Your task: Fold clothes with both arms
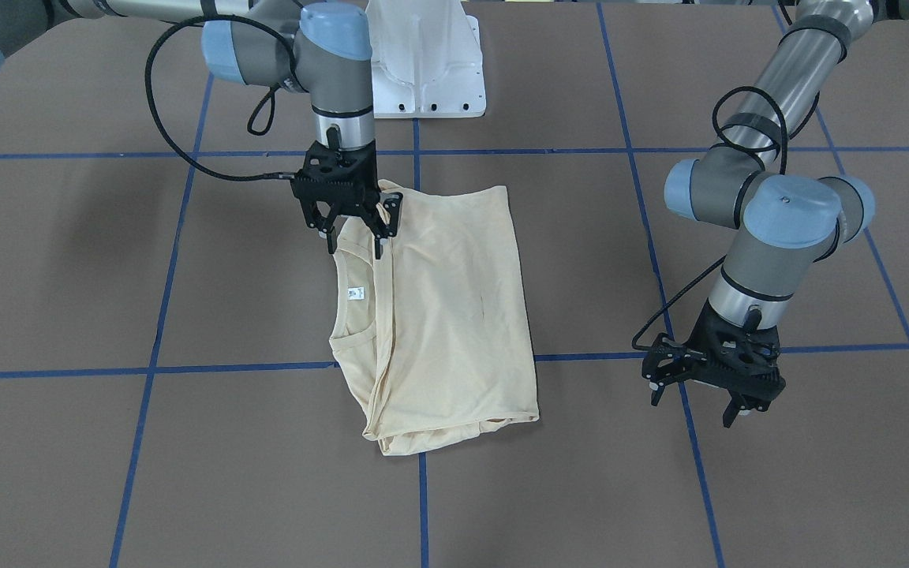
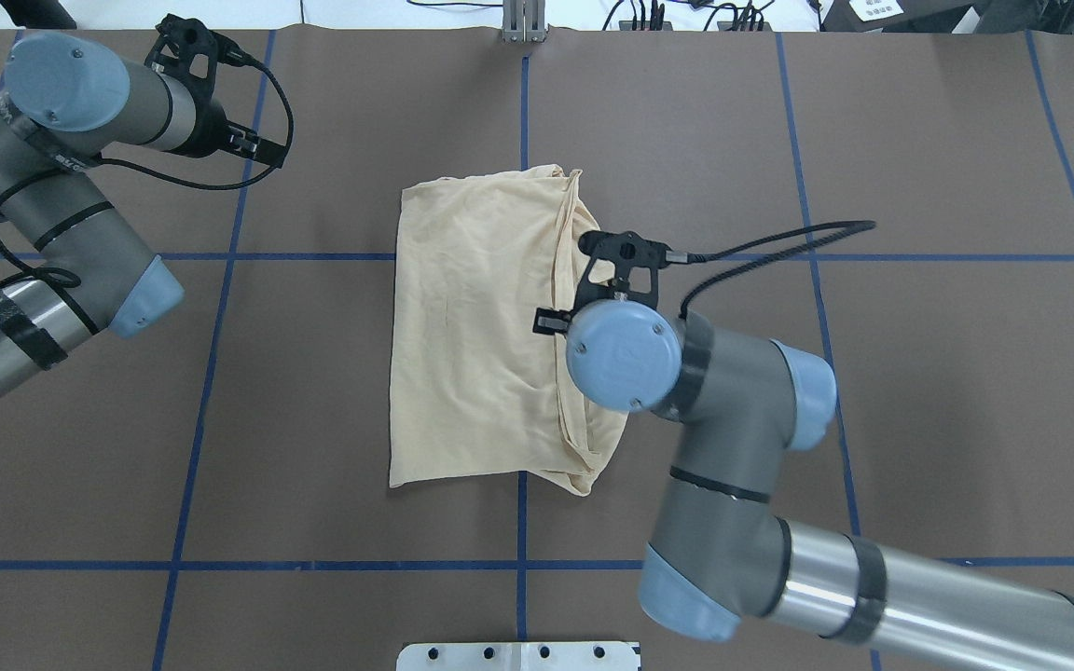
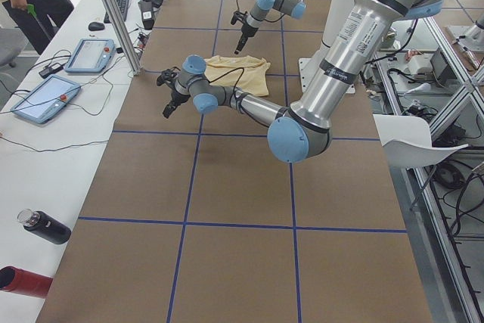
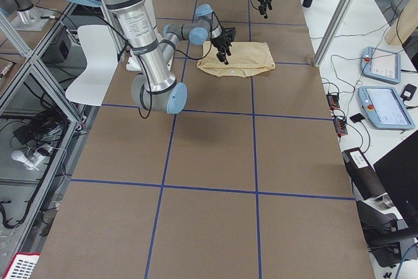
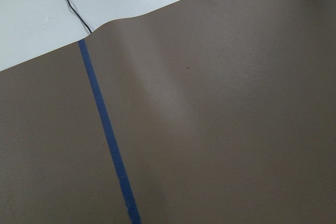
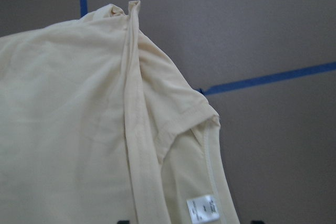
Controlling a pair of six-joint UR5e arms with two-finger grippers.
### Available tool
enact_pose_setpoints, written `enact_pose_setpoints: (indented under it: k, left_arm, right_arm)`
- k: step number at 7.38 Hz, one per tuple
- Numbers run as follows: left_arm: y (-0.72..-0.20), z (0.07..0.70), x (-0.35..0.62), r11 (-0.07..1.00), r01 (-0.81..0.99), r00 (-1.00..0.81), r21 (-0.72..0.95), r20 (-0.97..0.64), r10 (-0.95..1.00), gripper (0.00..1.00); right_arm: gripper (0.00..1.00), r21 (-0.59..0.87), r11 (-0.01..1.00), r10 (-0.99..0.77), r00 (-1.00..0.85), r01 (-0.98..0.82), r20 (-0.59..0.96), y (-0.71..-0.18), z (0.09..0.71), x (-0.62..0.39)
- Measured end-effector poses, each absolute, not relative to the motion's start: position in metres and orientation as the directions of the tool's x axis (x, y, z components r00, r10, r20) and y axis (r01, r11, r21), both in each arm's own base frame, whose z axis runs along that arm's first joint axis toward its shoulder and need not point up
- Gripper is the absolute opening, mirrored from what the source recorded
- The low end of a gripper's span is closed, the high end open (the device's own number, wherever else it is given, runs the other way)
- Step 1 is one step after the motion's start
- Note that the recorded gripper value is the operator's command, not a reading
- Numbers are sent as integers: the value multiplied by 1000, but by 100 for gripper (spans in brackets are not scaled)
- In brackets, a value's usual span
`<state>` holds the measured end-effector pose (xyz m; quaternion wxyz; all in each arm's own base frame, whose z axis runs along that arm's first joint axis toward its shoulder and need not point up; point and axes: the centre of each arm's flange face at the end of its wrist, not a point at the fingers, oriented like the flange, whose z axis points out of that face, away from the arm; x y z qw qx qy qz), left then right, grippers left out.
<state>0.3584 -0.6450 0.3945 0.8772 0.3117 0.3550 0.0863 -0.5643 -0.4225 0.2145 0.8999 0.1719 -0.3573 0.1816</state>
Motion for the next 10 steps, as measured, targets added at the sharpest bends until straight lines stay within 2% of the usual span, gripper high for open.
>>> enact_pose_setpoints:
  k: [2, 3, 10]
  left_arm:
    - [-645, 395, 358, 791, 70, 733, 608, -569, 373, 100]
    - [-645, 395, 358, 791, 70, 733, 608, -569, 373, 100]
    - [-645, 395, 359, 791, 69, 732, 608, -569, 373, 100]
  right_arm:
    - [100, 195, 880, 222, 738, -433, 637, -498, 198, -600]
    - [100, 201, 886, 220, 762, -417, 609, -518, 196, -610]
    - [100, 206, 912, 218, 845, -355, 489, -541, 231, -633]
